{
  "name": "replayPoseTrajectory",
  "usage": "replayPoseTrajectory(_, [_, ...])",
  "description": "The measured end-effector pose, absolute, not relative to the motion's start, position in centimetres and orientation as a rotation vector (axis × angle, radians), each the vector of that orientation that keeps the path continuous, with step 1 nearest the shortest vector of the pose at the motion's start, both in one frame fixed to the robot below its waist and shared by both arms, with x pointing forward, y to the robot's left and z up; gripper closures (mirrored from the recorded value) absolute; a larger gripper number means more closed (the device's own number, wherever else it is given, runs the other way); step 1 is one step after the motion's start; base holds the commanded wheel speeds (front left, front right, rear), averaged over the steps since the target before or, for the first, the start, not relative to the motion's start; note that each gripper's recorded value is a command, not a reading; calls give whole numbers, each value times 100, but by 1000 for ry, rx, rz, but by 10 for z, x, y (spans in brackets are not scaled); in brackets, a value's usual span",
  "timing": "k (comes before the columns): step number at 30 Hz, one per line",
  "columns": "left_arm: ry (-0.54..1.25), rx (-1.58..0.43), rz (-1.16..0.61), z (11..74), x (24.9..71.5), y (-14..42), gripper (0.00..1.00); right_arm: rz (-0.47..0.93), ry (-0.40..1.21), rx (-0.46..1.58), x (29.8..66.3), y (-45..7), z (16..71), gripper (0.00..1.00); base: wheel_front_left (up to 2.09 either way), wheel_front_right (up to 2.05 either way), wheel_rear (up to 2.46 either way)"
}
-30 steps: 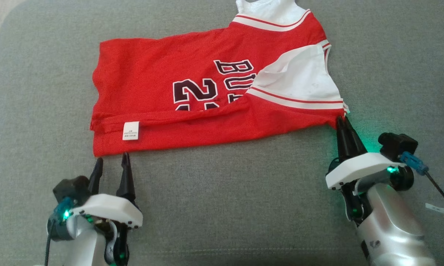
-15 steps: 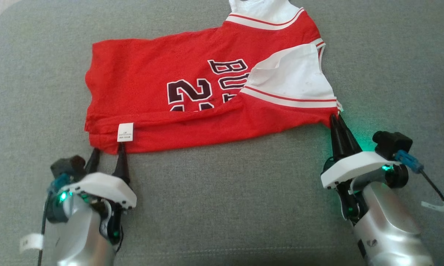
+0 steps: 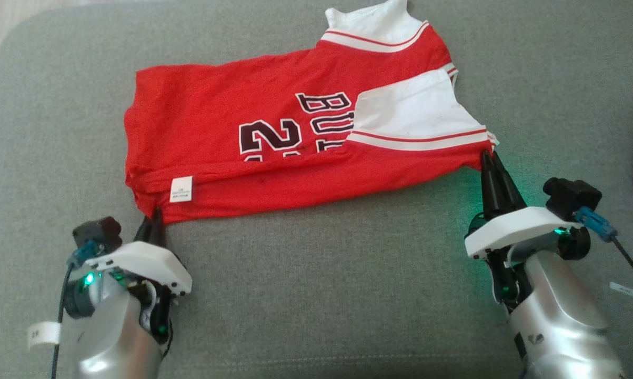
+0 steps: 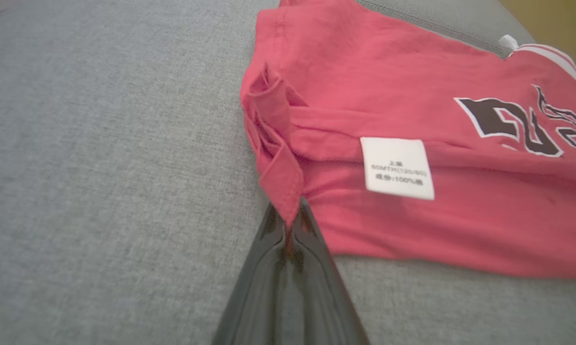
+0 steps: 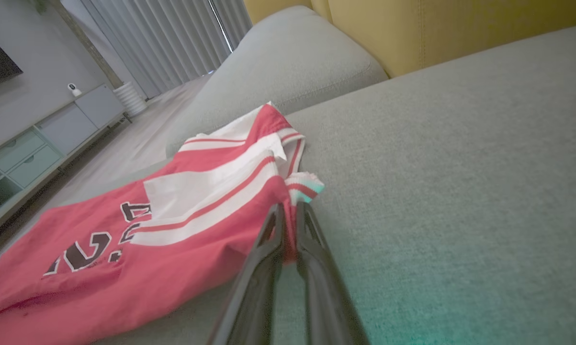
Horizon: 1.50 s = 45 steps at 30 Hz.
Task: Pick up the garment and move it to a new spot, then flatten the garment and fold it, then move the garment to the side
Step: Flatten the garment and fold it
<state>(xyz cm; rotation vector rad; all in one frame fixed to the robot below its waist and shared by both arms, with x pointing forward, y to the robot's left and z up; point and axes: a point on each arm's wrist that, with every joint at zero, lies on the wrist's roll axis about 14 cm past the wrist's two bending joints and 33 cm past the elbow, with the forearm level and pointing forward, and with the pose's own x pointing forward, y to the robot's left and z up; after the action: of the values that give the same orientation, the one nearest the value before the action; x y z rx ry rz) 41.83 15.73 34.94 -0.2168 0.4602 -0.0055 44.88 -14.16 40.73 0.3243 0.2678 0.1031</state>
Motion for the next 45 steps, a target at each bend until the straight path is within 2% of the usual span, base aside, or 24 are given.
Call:
replayPoseTrajectory(5, [442, -228, -15, 357, 408, 155, 100, 97, 225, 334, 444, -144, 422, 100, 0, 0, 0])
replayPoseTrajectory(20, [444, -240, 0, 360, 342, 154, 100, 41, 259, 403, 357, -153, 409, 100, 0, 0, 0])
replayPoseTrajectory(24, [459, -234, 9, 355, 336, 155, 100, 38, 290, 411, 345, -152, 402, 100, 0, 0, 0])
replayPoseTrajectory(25, [457, -232, 13, 355, 337, 156, 76, 35, 292, 413, 345, -153, 401, 100, 0, 0, 0])
replayPoseTrajectory(26, [455, -231, 14, 356, 338, 156, 13, 33, 291, 414, 346, -154, 402, 89, 0, 0, 0])
replayPoseTrajectory(27, [453, -228, 17, 356, 339, 156, 0, 30, 292, 415, 347, -155, 402, 11, 0, 0, 0])
replayPoseTrajectory(28, [449, -228, 21, 357, 340, 157, 0, 28, 287, 414, 349, -156, 403, 0, 0, 0, 0])
replayPoseTrajectory(39, [335, -121, 5, 395, 389, 168, 0, 80, 178, 334, 398, -153, 442, 0, 0, 0, 0])
replayPoseTrajectory(45, [318, -22, -35, 419, 439, 184, 0, 137, 133, 282, 438, -141, 467, 0, 0, 0, 0])
